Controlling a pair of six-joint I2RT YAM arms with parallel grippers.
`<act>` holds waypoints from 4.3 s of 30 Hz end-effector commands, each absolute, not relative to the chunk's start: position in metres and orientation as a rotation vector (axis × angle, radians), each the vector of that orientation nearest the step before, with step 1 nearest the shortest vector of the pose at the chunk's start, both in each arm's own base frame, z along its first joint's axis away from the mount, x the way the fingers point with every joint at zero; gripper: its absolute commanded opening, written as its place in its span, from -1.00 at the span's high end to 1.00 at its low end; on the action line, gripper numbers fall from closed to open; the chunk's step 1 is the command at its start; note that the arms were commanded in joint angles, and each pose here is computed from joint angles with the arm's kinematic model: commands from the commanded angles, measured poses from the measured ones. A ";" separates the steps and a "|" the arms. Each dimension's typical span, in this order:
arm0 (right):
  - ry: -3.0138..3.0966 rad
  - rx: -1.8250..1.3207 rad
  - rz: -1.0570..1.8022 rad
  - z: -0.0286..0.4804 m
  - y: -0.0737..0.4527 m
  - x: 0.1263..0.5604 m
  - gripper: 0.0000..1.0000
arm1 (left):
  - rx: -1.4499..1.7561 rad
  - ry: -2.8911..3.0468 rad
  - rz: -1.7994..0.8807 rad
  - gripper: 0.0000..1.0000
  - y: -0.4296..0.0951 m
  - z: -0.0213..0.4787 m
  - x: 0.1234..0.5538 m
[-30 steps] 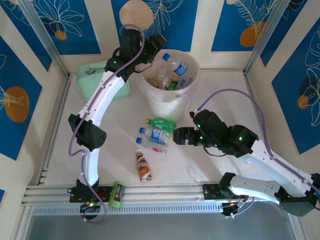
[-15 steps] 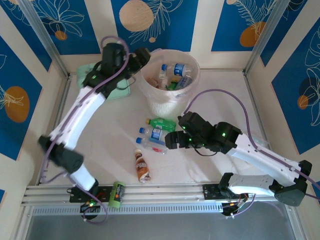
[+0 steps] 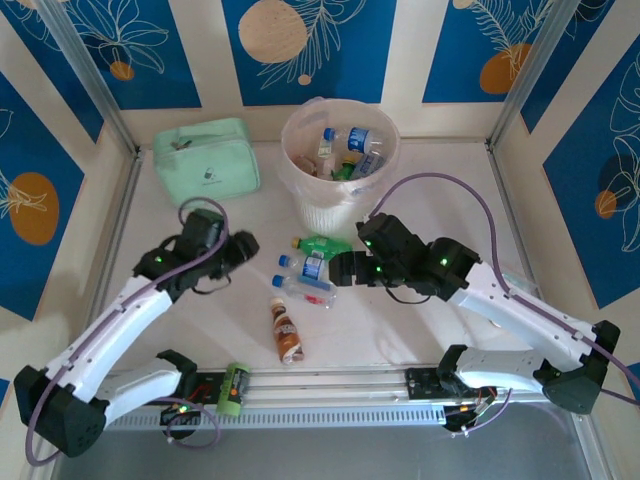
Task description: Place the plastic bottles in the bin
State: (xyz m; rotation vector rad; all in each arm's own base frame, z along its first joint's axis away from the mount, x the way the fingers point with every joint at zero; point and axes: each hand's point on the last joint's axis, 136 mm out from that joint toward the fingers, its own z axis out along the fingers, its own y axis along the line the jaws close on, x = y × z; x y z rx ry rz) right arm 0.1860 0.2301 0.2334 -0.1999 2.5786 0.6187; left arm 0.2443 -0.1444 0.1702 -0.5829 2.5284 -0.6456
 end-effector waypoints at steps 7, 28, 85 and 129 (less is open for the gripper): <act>2.593 -0.174 0.644 0.226 0.230 0.181 -0.69 | -0.575 2.712 -0.666 -0.24 -0.188 0.111 0.222; 2.574 -0.125 0.640 0.228 0.220 0.186 -0.68 | -0.574 2.903 -0.460 -0.20 -0.216 0.048 0.196; 2.307 -0.456 1.445 0.338 0.330 0.156 -0.90 | -0.494 1.717 -1.630 0.53 -0.207 0.355 0.267; 2.290 -0.244 1.140 0.408 0.281 0.307 -0.13 | -0.370 1.989 -0.950 -1.00 -0.142 0.327 0.256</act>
